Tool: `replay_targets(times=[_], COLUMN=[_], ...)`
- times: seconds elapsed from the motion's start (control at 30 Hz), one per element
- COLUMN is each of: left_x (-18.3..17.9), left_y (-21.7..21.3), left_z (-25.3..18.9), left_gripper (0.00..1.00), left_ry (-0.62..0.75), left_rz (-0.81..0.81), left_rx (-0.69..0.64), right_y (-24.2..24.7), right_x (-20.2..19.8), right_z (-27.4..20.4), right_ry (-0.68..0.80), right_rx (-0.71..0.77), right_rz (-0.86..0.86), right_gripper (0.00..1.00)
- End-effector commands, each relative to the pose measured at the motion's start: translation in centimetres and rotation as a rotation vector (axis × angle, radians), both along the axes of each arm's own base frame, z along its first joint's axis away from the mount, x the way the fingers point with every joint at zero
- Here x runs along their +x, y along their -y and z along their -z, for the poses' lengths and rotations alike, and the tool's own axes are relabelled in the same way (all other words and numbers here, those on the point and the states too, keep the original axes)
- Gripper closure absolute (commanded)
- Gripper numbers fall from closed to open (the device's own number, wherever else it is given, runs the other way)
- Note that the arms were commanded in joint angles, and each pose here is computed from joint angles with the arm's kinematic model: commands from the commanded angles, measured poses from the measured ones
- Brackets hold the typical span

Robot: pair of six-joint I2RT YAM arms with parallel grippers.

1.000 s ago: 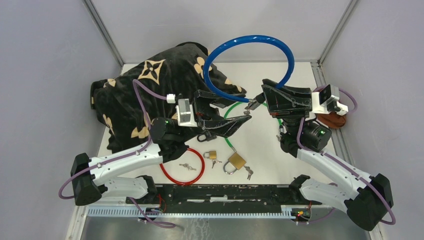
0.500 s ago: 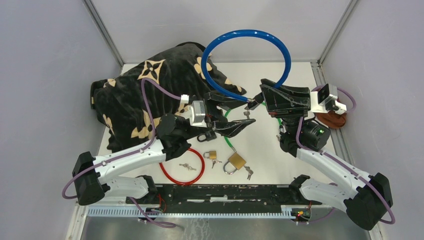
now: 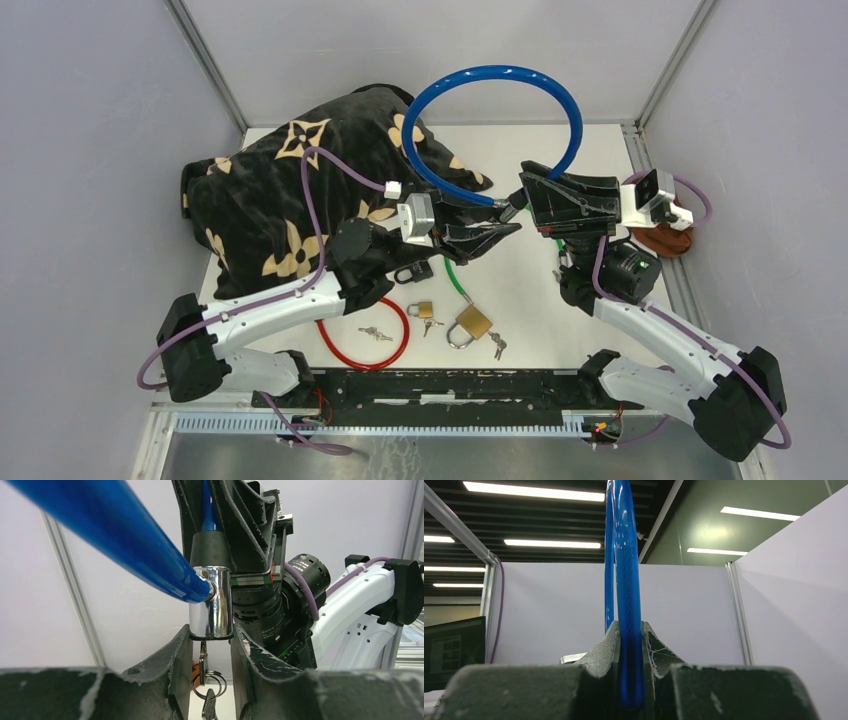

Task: Lock with the key
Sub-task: Lock the lock.

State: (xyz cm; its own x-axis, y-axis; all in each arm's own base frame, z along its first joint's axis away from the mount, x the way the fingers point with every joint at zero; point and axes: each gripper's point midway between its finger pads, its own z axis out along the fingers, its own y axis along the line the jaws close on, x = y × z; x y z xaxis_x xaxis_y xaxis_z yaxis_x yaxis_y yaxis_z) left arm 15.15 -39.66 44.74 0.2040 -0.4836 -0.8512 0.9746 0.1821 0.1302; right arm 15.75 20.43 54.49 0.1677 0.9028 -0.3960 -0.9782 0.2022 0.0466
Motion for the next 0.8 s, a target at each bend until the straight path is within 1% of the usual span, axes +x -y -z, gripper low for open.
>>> replay_targets(times=[0.0, 0.1, 0.3, 0.47, 0.63, 0.77], left_x=[-1.6, -1.9, -2.0, -1.9, -1.8, -1.2], left_y=[-1.1, -1.4, -2.5, -4.0, -5.2, -6.3], left_z=[-3.8, -4.0, -4.9, -5.4, -5.3, -5.6], left_gripper=[0.65, 0.71, 0.97, 0.98, 0.98, 0.98], left_ry=[0.103, 0.098, 0.097, 0.103, 0.129, 0.157], left_rz=[0.034, 0.049, 0.029, -0.011, -0.039, -0.092], left_rx=[-0.092, -0.099, -0.135, -0.153, -0.131, -0.122], right_y=[7.0, 6.8, 6.2, 5.2, 3.6, 1.8], right_x=[-8.6, -8.2, -7.7, -6.8, -5.7, -4.9], right_z=[-2.7, -2.4, -1.8, 0.5, 2.9, 4.6], right_ry=[0.352, 0.335, 0.315, 0.26, 0.229, 0.223], right_rx=[0.294, 0.289, 0.267, 0.189, 0.047, -0.103], right_rz=[-0.001, 0.001, -0.014, 0.021, 0.12, 0.18], right_gripper=[1.0, 1.0, 1.0, 1.0, 1.0, 0.99])
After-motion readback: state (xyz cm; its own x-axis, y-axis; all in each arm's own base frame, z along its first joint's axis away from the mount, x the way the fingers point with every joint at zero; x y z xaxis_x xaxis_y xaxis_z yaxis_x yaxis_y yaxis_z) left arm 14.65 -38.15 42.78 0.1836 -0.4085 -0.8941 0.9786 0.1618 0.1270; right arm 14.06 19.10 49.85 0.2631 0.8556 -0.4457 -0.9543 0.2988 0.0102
